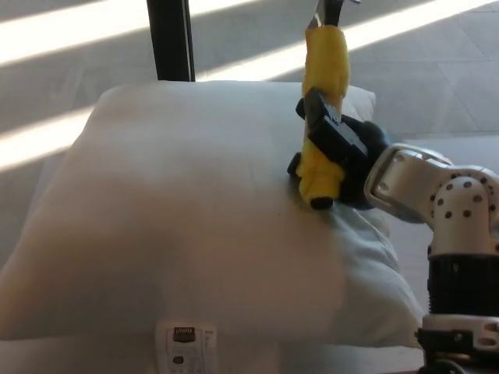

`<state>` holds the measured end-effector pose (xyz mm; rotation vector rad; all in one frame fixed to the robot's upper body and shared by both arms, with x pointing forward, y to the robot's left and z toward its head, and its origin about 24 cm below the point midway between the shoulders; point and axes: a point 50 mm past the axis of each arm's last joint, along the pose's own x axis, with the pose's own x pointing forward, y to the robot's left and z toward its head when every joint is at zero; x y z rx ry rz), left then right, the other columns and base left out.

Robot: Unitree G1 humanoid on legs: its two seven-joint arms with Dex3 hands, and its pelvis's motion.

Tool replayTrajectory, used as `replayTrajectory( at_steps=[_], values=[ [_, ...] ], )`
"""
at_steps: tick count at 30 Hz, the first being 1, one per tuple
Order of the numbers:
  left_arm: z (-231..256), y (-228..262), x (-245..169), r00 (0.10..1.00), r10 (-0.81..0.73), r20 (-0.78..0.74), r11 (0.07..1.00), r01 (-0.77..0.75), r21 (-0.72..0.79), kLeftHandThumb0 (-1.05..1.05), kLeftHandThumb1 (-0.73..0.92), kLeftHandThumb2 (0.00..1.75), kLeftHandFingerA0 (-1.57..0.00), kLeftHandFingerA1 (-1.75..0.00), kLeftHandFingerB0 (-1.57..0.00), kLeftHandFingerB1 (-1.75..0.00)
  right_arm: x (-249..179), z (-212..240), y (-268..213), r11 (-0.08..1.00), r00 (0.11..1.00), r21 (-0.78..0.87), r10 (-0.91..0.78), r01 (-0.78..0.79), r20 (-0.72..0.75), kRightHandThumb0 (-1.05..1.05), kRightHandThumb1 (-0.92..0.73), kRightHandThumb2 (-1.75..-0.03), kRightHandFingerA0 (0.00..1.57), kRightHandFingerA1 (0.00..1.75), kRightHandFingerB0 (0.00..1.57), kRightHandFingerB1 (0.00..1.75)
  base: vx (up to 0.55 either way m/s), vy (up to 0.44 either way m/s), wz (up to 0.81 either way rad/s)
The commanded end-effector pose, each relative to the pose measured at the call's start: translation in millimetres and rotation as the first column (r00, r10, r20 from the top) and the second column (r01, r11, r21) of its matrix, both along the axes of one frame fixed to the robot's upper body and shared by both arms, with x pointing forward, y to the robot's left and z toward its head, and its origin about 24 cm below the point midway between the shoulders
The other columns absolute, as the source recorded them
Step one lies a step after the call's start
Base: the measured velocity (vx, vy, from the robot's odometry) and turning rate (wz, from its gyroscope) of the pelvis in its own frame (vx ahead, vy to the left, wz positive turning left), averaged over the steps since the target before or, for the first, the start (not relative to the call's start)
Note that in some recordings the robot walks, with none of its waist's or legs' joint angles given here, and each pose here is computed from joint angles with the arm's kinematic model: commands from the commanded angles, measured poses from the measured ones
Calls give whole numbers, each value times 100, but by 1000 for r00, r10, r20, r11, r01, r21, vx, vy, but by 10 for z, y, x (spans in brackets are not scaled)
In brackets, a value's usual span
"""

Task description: A hammer is kept on the right hand side and a pillow is kept on the left hand side on the desk infront of the robot and the robot uses its right hand to pick up the hammer and makes a downward swinging motion to hit the pillow

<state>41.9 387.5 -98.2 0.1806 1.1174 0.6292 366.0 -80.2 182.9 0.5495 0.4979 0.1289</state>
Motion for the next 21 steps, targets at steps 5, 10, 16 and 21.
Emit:
replayTrajectory(
  at_steps=[5,10,16,21],
  values=[
    [106,132,8,1000,-8,13,999,7,32,-65,64,59,-81,-67,-74,-50,-243,1562,746,929,920,235,199,-287,337,-40,-92,-79,103,175,70,175,0,0,0],
    [100,123,13,1000,-3,14,999,3,40,-67,62,59,-83,-66,-78,-52,-158,1503,632,947,942,222,160,-230,293,-43,-92,-75,98,175,66,171,0,0,0],
    [111,139,0,1000,9,20,999,-10,37,-65,64,59,-79,-64,-74,-50,-18,1376,303,973,971,202,66,-113,228,-38,-89,-78,102,175,68,175,0,0,0],
    [114,142,0,999,15,31,999,-16,36,-65,64,59,-81,-66,-73,-50,82,1284,64,984,982,172,9,-42,187,-44,-92,-77,105,175,70,175,0,0,0]
  ],
)
